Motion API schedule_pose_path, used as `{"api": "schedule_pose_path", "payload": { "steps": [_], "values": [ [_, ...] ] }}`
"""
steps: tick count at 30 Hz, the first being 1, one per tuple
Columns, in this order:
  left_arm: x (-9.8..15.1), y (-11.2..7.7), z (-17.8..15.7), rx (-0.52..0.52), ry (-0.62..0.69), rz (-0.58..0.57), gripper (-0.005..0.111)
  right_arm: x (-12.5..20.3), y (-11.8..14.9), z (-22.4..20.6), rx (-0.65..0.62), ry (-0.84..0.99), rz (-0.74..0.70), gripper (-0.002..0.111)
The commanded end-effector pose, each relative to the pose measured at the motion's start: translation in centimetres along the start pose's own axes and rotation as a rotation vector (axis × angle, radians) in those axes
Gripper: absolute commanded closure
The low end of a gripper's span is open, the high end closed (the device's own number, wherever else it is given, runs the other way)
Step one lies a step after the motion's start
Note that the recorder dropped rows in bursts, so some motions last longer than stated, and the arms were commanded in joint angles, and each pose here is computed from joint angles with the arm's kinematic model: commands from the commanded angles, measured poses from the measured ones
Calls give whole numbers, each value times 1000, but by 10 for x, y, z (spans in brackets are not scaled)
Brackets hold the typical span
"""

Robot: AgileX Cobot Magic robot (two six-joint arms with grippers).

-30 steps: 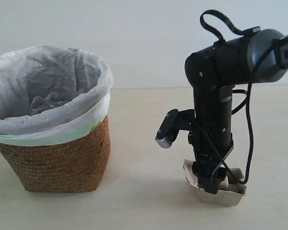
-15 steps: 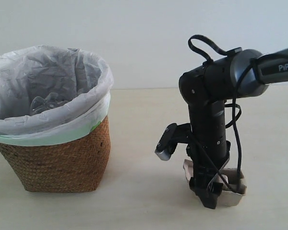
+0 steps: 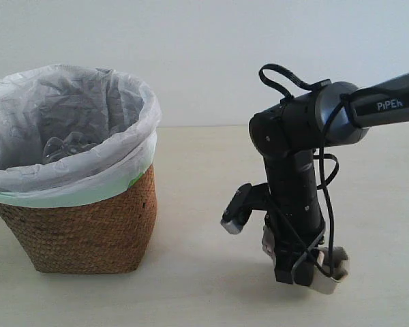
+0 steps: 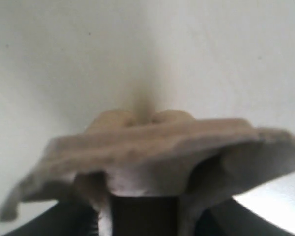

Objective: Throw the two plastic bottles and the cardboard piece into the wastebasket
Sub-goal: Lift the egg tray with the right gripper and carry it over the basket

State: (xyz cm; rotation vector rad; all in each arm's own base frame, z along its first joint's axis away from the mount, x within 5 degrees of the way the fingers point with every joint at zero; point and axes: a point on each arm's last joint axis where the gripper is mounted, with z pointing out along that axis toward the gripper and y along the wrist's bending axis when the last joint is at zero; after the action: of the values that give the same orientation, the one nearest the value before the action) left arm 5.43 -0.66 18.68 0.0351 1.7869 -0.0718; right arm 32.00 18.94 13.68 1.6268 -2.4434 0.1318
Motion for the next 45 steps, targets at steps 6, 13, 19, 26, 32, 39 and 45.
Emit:
{"api": "schedule_pose_path", "payload": {
  "steps": [6,13,19,26,32,39,45],
  "values": [
    [1,0,0,-4,-3,-1,103,2,-17,-98,232,-451,353,107],
    [1,0,0,-4,-3,-1,103,52,-41,-147,249,-683,776,107],
    [1,0,0,-4,-3,-1,103,115,-72,-150,278,-603,960,107],
    [1,0,0,-4,-3,-1,103,178,-92,-148,337,-489,1108,107],
    [1,0,0,-4,-3,-1,103,215,-103,-143,356,-422,1206,107],
    [1,0,0,-4,-3,-1,103,220,-106,-133,340,-419,1239,107],
    [1,0,0,-4,-3,-1,103,189,-106,-108,209,-455,1206,107]
  ]
}}
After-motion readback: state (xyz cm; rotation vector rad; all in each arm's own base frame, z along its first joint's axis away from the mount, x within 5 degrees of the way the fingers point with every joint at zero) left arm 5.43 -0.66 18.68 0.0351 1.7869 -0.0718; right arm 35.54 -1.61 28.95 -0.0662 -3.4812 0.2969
